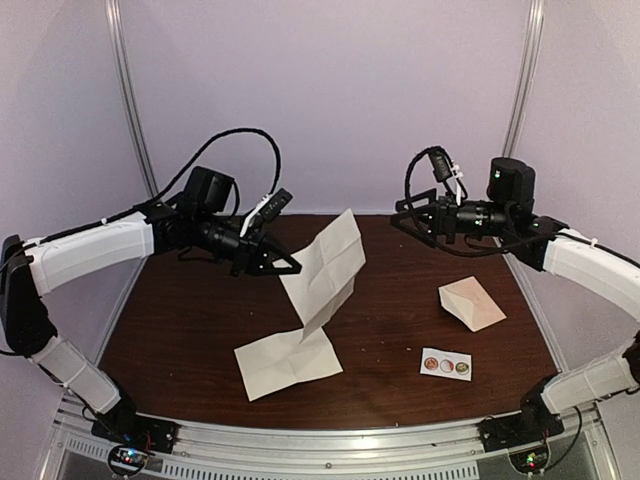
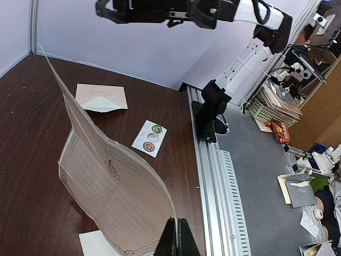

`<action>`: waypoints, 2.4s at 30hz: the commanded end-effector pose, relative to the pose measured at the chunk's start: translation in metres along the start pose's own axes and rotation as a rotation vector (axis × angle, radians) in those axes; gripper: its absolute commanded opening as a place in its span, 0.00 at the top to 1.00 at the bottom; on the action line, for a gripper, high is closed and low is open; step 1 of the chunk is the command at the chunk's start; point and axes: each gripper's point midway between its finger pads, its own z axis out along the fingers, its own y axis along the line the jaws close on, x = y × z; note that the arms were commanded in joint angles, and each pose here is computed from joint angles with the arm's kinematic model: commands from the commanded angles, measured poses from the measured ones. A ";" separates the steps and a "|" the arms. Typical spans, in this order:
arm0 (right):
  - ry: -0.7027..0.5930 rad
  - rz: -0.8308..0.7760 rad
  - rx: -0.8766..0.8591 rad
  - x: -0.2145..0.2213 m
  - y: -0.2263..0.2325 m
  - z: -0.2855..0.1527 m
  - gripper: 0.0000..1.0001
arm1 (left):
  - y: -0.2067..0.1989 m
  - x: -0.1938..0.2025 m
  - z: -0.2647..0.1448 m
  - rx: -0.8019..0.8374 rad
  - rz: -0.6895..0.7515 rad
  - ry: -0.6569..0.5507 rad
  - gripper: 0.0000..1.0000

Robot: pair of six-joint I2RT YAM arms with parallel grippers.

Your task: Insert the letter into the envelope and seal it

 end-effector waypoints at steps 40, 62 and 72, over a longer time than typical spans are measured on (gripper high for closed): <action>0.247 0.061 -0.261 0.072 0.042 0.029 0.74 | 0.001 -0.034 -0.034 -0.171 0.113 -0.137 1.00; 0.067 0.231 0.248 0.052 -0.047 0.010 1.00 | 0.000 -0.121 -0.133 -0.729 0.306 -0.495 0.27; 0.109 0.298 0.165 0.055 -0.023 0.031 1.00 | 0.015 -0.057 -0.041 -0.548 0.278 -0.256 0.27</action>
